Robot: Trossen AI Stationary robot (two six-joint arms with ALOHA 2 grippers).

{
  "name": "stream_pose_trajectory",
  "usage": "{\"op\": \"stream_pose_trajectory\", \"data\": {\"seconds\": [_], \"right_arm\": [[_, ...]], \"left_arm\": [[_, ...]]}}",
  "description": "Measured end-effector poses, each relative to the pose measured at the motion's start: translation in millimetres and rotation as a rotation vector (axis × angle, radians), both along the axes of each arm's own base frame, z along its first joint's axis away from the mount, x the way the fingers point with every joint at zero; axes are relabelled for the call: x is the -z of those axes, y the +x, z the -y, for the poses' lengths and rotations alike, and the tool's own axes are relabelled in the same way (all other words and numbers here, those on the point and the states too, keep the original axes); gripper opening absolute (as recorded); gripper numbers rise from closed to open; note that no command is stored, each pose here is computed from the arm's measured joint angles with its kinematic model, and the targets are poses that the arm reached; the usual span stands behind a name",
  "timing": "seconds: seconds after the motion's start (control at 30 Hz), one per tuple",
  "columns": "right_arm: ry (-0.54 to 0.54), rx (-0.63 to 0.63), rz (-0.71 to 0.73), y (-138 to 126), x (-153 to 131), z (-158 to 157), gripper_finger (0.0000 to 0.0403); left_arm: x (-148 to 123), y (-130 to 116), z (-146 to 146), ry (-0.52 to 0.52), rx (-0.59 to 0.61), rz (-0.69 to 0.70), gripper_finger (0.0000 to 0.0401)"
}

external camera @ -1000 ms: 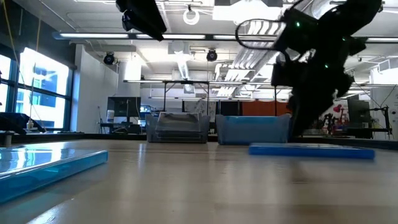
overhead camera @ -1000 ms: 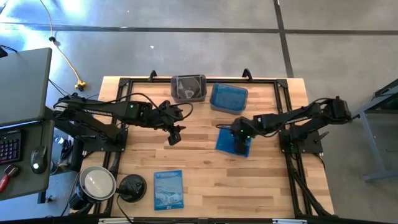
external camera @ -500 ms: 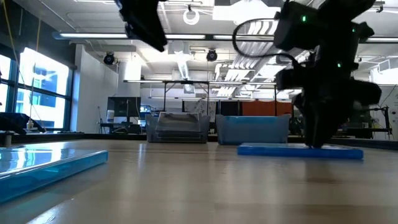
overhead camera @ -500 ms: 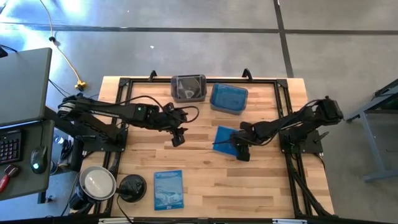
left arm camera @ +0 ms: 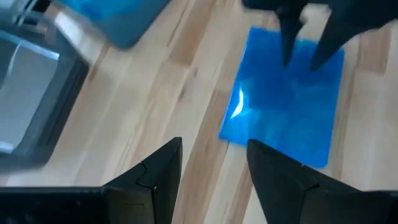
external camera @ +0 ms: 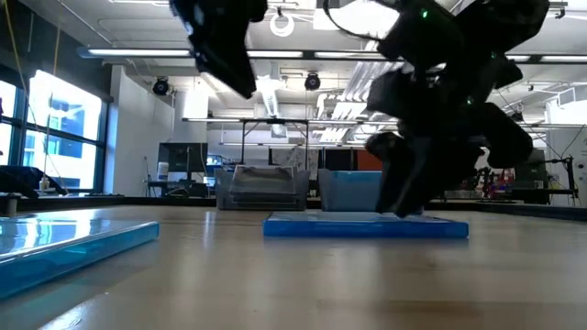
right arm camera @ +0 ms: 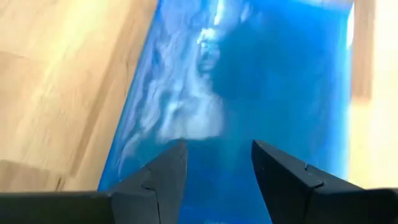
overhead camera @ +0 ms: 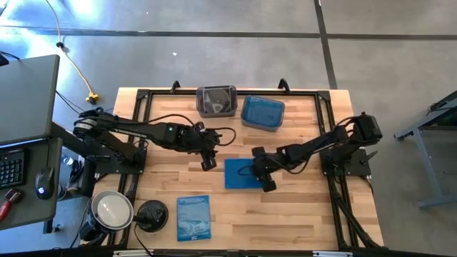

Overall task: Pick & place jewel cases by type
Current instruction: Put the top blue cd case into the right black bin

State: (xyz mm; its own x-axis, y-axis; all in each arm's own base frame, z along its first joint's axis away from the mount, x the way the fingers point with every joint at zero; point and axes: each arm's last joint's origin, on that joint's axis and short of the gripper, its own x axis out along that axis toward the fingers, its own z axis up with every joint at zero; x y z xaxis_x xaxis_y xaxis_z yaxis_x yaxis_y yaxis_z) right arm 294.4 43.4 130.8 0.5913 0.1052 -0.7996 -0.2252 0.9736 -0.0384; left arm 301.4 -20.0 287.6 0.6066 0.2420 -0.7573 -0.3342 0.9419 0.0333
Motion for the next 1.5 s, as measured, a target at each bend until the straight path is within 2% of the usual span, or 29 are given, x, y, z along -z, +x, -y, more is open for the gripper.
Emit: {"op": "stream_pose_trajectory", "data": {"seconds": [0.1, 0.13, 0.27, 0.37, 0.53, 0.6, 0.77, 0.83, 1.03, 1.37, 1.5], "right_arm": [[-0.142, -0.055, 0.05, 6, -12, -9, 0.0177], [-0.188, -0.056, 0.059, 7, -15, -13, 0.0177], [-0.306, -0.095, 0.051, 9, -30, -37, 0.0176], [-0.294, -0.041, 0.061, 9, -37, -55, 0.0176], [-0.208, 0.101, 0.041, 6, -26, -71, 0.0176], [-0.228, 0.119, 0.013, 4, -13, -77, 0.0176], [-0.282, 0.115, -0.03, 5, 15, -91, 0.0176], [-0.328, 0.122, -0.022, 5, 17, -96, 0.0176], [-0.437, 0.143, -0.02, 9, 16, -94, 0.0176], [-0.718, 0.154, -0.057, 5, 17, -78, 0.0177], [-0.715, 0.15, -0.052, 5, 17, -79, 0.0177]], "left_arm": [[5, 10, -5, -0.016, -0.008, 0.015, 0.0177], [10, 9, -9, -0.033, -0.008, -0.021, 0.0177], [30, 24, -25, -0.122, 0.045, -0.074, 0.0177], [51, 42, -38, -0.15, 0.109, -0.072, 0.0177], [85, 69, -59, -0.24, 0.187, -0.018, 0.0177], [98, 80, -65, -0.274, 0.205, 0.017, 0.0177], [131, 86, -76, -0.304, 0.177, -0.049, 0.0177], [142, 88, -76, -0.323, 0.185, -0.066, 0.0177], [151, 92, -70, -0.429, 0.263, -0.06, 0.0177], [151, 92, -63, -0.491, 0.283, -0.068, 0.0177], [151, 91, -62, -0.494, 0.285, -0.068, 0.0177]]}}
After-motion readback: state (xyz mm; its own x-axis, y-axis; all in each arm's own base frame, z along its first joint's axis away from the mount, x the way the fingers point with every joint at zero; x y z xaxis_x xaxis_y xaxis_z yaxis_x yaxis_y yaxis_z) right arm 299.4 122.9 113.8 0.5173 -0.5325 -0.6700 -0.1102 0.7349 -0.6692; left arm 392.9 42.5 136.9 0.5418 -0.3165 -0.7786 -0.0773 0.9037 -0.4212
